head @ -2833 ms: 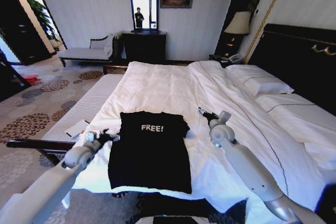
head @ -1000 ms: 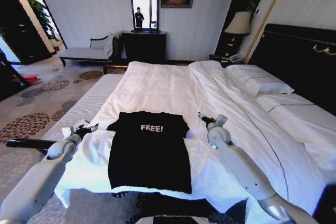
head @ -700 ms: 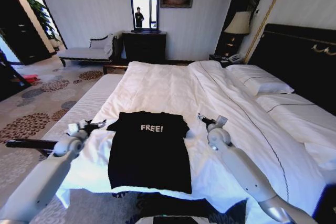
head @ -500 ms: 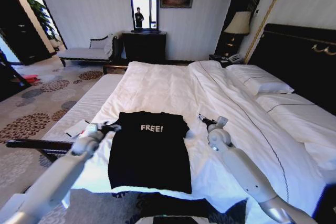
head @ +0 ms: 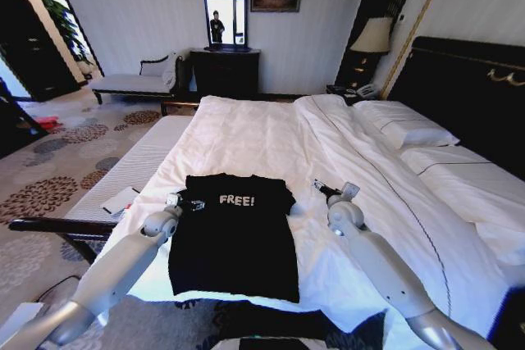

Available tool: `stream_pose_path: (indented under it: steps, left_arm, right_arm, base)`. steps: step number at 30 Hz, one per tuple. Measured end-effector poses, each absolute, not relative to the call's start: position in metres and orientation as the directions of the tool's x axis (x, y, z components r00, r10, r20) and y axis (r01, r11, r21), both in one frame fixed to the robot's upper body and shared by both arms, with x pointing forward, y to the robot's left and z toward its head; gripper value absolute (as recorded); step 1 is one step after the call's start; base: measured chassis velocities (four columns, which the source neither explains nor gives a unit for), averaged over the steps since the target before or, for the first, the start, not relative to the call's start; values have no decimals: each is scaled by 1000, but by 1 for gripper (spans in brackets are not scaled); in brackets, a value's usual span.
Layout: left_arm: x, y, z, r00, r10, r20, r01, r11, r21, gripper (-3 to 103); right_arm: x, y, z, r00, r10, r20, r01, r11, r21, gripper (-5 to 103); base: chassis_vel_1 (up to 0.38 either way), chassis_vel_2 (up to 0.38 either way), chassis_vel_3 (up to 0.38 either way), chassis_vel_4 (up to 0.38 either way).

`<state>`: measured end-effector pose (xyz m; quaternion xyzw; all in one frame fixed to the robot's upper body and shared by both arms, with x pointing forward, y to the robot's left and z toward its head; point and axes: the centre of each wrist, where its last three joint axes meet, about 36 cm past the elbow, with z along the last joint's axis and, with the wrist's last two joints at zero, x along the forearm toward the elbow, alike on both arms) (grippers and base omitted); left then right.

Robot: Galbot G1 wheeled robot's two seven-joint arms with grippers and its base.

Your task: Fold the clothes on the bed.

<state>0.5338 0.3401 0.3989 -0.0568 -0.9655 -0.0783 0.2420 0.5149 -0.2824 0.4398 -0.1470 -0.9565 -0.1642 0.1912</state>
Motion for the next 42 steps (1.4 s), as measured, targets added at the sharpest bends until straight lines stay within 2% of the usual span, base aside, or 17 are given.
stream_pose_path:
  steps: [5,7,13,15,21,32,35,42]
  left_arm:
    - [545,369,403,-880,8,475,84,987,140,100]
    - [552,392,397,-872,-40,488,33,990,139,100]
    - [559,416,389,-865,-80,495,-21,992,122,100]
    - [570,454,402,-879,-147,453,-113,988,103,100]
    - [580,489,437,-900,-204,385,-206,978,35,100]
    - [568,494,485,-942,-205,267,-237,967,-94,100]
    - [552,497,534,-961,-204,187,-234,960,-152,100]
    - [513,498,622,-984,-170,53,-178,945,-273,100]
  right_arm:
    - [518,-275,439,-884,211,417,339,904,261,100]
    - [520,-271,438,-884,207,419,335,906,260,100]
    - [521,-270,439,-882,211,421,337,907,252,100]
    - [521,-273,440,-880,219,421,343,907,244,100]
    - [520,-275,441,-879,222,421,345,906,243,100]
    - [517,-279,442,-881,211,423,342,902,264,100]
    - [519,-276,453,-901,125,415,300,872,388,100]
    - [520,-257,472,-884,-41,465,241,813,530,100]
  base:
    - [0,0,0,0]
    - [0,0,0,0]
    - [0,0,0,0]
    - [0,0,0,0]
    - [0,0,0,0]
    - [0,0,0,0]
    - [0,0,0,0]
    - [0,0,0,0]
